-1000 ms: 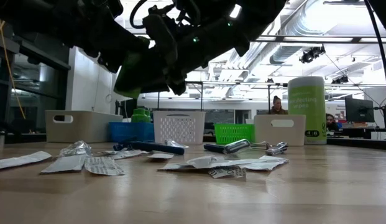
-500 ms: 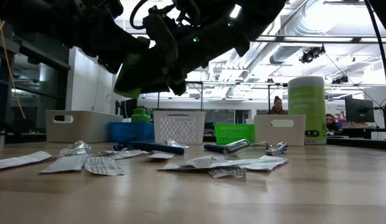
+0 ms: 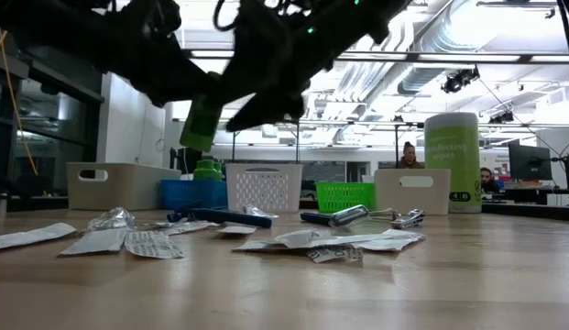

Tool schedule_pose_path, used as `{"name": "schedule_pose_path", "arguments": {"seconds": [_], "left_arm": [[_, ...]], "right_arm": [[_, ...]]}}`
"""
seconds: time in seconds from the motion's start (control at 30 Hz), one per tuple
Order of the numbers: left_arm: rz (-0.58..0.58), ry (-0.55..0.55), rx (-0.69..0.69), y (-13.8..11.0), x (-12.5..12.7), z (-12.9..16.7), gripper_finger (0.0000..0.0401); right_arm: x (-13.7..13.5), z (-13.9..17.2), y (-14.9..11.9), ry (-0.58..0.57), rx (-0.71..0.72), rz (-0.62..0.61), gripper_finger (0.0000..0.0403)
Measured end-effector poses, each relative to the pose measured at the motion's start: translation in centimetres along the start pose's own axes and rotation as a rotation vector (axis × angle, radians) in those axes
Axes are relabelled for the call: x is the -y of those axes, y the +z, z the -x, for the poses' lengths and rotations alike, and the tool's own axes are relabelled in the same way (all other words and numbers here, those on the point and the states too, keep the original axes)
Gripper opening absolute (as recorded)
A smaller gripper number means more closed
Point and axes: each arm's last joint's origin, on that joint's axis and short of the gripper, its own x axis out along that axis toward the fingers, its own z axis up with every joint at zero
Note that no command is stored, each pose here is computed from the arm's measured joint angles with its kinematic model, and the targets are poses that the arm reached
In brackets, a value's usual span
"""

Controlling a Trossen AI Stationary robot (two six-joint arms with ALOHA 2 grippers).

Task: Pick & Place Travel size toiletries
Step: Put the shampoo into the blue bin

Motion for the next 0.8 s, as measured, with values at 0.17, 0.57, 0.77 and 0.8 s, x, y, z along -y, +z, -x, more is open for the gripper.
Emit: {"name": "schedule_pose_path", "arguments": {"seconds": [0.17,0.57,0.77,0.8], "left_arm": [[-0.055,0.239,0.05,0.5,-0.8,0.4,0.0093],[-0.033,0.642,-0.023,0.3,-6.6,-0.6,0.0093],[0.017,0.743,-0.034,0.3,-9.7,-0.8,0.0093],[0.034,0.76,-0.023,0.1,-10.2,-0.8,0.0093]], "right_arm": [[-0.7,2.4,0.8,-0.112,0.013,0.021,0.0357],[-2.5,3.8,0.7,-0.172,0.028,0.052,0.0342],[-2.8,3.8,0.6,-0.165,0.031,0.046,0.0341],[-2.8,3.8,0.6,-0.165,0.031,0.042,0.0341]]}}
